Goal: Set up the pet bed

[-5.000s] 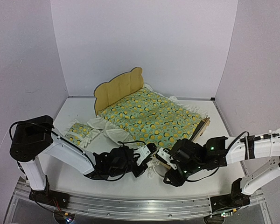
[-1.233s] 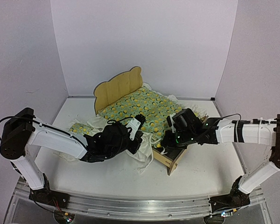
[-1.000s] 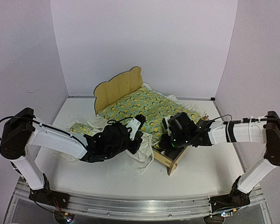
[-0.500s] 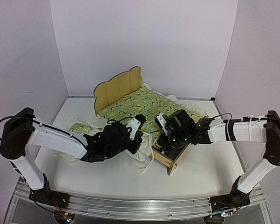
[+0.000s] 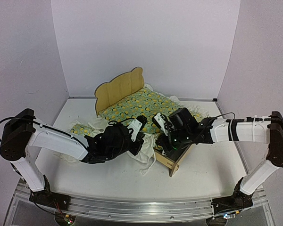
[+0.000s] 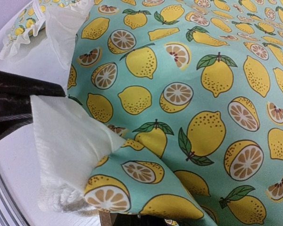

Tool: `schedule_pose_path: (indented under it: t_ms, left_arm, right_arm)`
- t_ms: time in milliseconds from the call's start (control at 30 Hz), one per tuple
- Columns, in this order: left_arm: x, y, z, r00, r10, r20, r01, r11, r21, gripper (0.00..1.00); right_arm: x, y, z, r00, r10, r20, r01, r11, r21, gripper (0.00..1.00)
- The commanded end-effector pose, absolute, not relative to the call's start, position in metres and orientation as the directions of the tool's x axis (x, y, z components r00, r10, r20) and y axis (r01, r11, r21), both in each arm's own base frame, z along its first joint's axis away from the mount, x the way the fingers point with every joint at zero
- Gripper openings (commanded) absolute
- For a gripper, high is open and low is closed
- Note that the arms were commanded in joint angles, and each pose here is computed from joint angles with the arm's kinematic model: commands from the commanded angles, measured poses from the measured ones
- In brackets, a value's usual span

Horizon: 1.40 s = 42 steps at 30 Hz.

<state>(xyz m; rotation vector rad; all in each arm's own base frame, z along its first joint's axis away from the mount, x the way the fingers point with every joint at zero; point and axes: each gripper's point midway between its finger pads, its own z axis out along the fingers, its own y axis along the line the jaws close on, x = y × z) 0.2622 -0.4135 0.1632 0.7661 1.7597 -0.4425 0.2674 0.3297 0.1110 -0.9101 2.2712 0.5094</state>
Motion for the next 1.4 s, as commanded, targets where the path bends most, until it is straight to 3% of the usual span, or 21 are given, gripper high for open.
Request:
schedule_pose_path:
  t_ms: [0, 267, 367, 500, 633, 767, 933, 1067, 1367]
  left_arm:
    - [0.267, -0.421, 0.193, -0.152, 0.216, -0.964, 0.69, 0.722, 0.053, 0.0]
    - [0.267, -0.422, 0.193, -0.15, 0.219, -0.964, 0.693, 0.719, 0.056, 0.0]
    - [0.266, -0.42, 0.195, -0.149, 0.214, -0.965, 0.692, 0.72, 0.053, 0.0]
    - [0.266, -0.419, 0.196, -0.148, 0.212, -0.966, 0.688, 0.724, 0.054, 0.0]
    - [0.266, -0.422, 0.193, -0.151, 0.219, -0.964, 0.695, 0.717, 0.054, 0.0]
    - [0.265, -0.423, 0.19, -0.153, 0.224, -0.962, 0.701, 0.711, 0.054, 0.0]
    - [0.265, -0.425, 0.189, -0.156, 0.225, -0.962, 0.704, 0.708, 0.051, 0.0]
    - [0.265, -0.423, 0.191, -0.152, 0.222, -0.963, 0.701, 0.711, 0.053, 0.0]
    - [0.264, -0.423, 0.19, -0.154, 0.224, -0.962, 0.705, 0.708, 0.052, 0.0]
  right_arm:
    - [0.26, 0.337, 0.117, -0.557, -0.428, -0.712, -0.73, 0.662, 0.173, 0.0]
    - [0.264, 0.326, 0.1, -0.457, -0.483, -0.746, -0.746, 0.666, 0.026, 0.0]
    - [0.257, 0.332, 0.098, -0.554, -0.442, -0.705, -0.714, 0.688, 0.13, 0.0]
    - [0.237, 0.345, 0.107, -0.759, -0.318, -0.568, -0.585, 0.716, 0.382, 0.01]
    - [0.224, 0.339, 0.121, -0.846, -0.299, -0.44, -0.492, 0.755, 0.432, 0.14]
    - [0.217, 0.325, 0.141, -0.859, -0.287, -0.424, -0.475, 0.756, 0.451, 0.45]
    - [0.215, 0.315, 0.146, -0.82, -0.392, -0.418, -0.553, 0.73, 0.401, 0.68]
    - [0.211, 0.316, 0.144, -0.776, -0.479, -0.411, -0.622, 0.689, 0.372, 0.69]
    - [0.218, 0.307, 0.121, -0.747, -0.549, -0.375, -0.655, 0.703, 0.275, 0.61]
